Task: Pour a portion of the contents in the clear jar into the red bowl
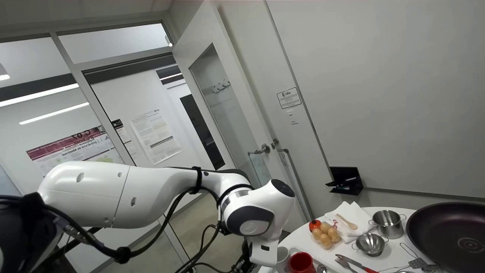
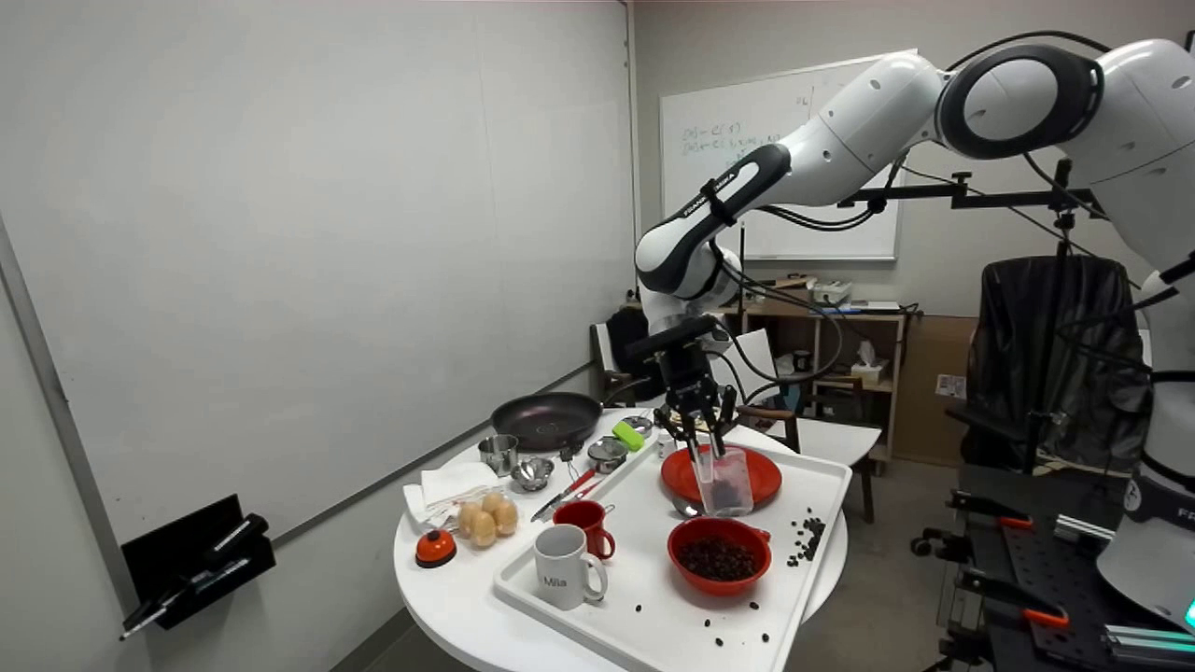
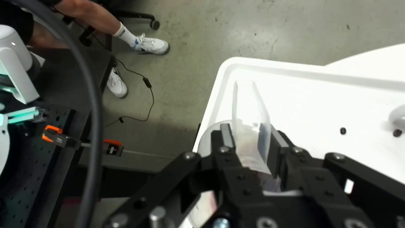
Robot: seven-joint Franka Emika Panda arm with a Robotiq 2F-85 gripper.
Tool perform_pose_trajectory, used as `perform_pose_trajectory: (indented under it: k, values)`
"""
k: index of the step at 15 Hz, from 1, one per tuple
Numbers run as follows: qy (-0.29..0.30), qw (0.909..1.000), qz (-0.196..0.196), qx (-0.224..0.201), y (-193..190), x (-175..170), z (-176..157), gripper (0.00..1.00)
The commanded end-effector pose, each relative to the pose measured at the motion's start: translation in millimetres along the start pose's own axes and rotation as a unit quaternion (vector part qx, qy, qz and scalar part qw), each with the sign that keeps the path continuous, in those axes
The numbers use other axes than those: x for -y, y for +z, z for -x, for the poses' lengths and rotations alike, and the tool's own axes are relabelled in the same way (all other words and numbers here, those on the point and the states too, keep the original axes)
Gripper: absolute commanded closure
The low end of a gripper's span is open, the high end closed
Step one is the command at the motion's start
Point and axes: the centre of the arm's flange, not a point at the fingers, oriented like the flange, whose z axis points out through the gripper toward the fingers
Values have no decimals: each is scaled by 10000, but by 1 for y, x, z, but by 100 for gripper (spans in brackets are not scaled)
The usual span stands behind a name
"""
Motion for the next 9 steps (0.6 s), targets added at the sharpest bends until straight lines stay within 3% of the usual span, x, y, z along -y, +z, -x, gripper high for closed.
perform_pose_trajectory:
  k: [1,5,9]
  values:
    - [393,9951,-523,-736,-11,-11,10,90]
    - [923,9788,-1330,-1257,-35,-2,6,90]
    - [1575,9520,-2002,-1698,-53,16,-2,90]
